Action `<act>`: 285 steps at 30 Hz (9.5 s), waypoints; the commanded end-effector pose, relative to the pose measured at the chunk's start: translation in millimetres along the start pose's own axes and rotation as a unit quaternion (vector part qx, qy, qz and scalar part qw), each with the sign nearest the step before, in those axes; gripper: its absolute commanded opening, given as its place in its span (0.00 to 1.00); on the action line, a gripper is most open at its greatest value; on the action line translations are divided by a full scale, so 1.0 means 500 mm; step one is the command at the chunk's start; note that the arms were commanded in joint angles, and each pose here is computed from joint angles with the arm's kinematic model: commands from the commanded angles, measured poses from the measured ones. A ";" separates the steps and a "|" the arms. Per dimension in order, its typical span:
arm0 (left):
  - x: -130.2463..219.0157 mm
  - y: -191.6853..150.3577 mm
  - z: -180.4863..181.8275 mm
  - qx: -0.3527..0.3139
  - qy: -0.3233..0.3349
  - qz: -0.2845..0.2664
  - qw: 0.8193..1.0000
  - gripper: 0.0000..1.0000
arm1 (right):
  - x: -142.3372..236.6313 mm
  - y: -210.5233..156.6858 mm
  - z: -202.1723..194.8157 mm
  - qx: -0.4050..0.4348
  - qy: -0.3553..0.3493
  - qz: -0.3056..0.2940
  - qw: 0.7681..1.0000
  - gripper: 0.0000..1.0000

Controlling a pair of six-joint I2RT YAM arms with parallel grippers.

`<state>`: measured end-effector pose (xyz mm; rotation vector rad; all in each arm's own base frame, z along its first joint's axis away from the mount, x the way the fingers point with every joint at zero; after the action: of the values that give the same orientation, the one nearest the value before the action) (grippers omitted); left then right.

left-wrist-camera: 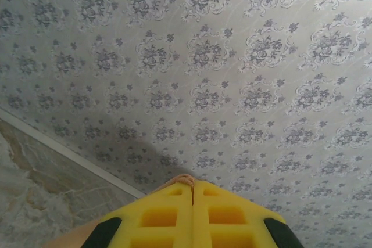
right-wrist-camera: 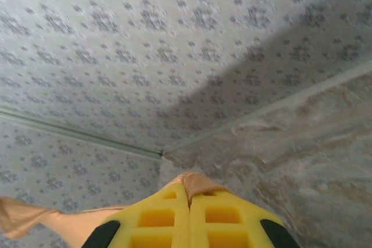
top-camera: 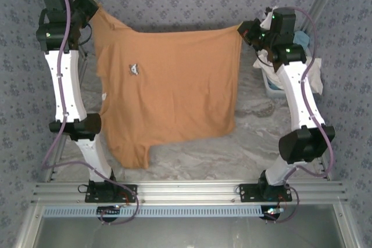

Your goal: Fold and stack the t-shirts

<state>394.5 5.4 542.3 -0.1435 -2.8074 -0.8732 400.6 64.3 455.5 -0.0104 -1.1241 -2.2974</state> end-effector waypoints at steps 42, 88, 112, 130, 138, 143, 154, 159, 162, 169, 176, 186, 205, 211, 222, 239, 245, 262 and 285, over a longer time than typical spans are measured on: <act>0.352 -0.616 0.666 0.087 0.441 0.350 0.822 0.00 | 0.159 -0.492 -0.273 -0.097 -0.273 0.255 0.923 0.00; 0.321 -0.091 0.018 -0.122 0.111 -0.107 0.981 0.00 | 0.171 -0.318 0.135 -0.030 0.200 0.166 0.965 0.00; 0.163 0.003 -0.179 0.003 -0.285 0.039 0.958 0.00 | 0.139 0.119 -0.055 -0.051 0.049 -0.087 0.994 0.00; 0.325 -0.464 0.598 -0.041 0.415 0.240 0.877 0.00 | 0.036 -0.624 -0.187 -0.065 -0.094 0.289 0.950 0.00; 0.327 -0.580 0.662 0.105 0.449 0.311 0.831 0.00 | 0.066 -0.703 -0.242 -0.052 -0.188 0.379 0.905 0.00; 0.332 -0.603 0.669 0.148 0.430 0.322 0.830 0.00 | 0.111 -0.683 -0.243 -0.021 -0.258 0.397 0.880 0.00; 0.293 -0.647 0.655 0.171 0.377 0.353 0.839 0.00 | 0.237 -0.620 -0.306 -0.052 -0.333 0.338 0.878 0.00; 0.260 -0.698 0.628 0.146 0.371 0.375 0.837 0.00 | 0.251 -0.585 -0.344 -0.065 -0.363 0.329 0.869 0.00; 0.238 -0.732 0.591 0.118 0.354 0.391 0.841 0.00 | 0.270 -0.559 -0.362 -0.069 -0.401 0.308 0.860 0.00; 0.211 -0.812 0.520 0.051 0.342 0.429 0.835 0.00 | 0.266 -0.549 -0.395 -0.094 -0.425 0.290 0.852 0.00; 0.279 -0.697 0.456 -0.043 0.390 0.351 0.850 0.73 | 0.310 -0.531 -0.395 -0.109 -0.509 0.262 0.813 0.39; 0.083 -0.494 0.490 0.088 0.347 0.289 0.888 0.31 | 0.217 -0.432 -0.311 -0.040 -0.374 0.171 0.910 0.48; -0.209 -0.544 0.674 0.082 0.444 0.327 0.830 0.02 | -0.131 -0.409 -0.313 0.027 -0.196 0.306 0.931 0.38; -0.156 -0.496 0.733 0.089 0.484 0.296 0.819 0.01 | -0.181 -0.422 -0.321 0.018 -0.195 0.329 0.924 0.40; -0.110 -0.391 0.655 0.064 0.509 0.209 0.833 0.03 | -0.254 -0.436 -0.331 0.009 -0.183 0.347 0.920 0.41; -0.357 -0.524 0.552 0.058 0.316 0.340 0.884 0.14 | -0.361 -0.426 -0.444 -0.026 -0.176 0.350 0.920 0.43; -0.373 -0.555 0.568 0.061 0.333 0.352 0.873 0.13 | -0.317 -0.440 -0.508 -0.053 -0.294 0.386 0.873 0.37; -0.403 -0.615 0.572 0.036 0.348 0.394 0.850 0.13 | -0.217 -0.420 -0.479 -0.051 -0.383 0.378 0.841 0.30; -0.363 -0.442 0.522 0.107 0.367 0.249 0.890 0.34 | -0.221 -0.416 -0.455 -0.008 -0.356 0.370 0.858 0.37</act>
<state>506.4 -25.2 128.0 -0.4496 -1.9535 -0.3086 449.4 51.9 122.4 -1.1943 -1.1070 -1.6133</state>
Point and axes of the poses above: each hand's point on the last joint's axis, 136 mm out from that joint toward the fingers, its own x axis back along the fingers, its own z axis along the line the jaws close on, y = z × x, the point moved 10 cm from there along x, back along the fingers, and after that the axes turned 13 degrees about x, right-handed, at the moved point
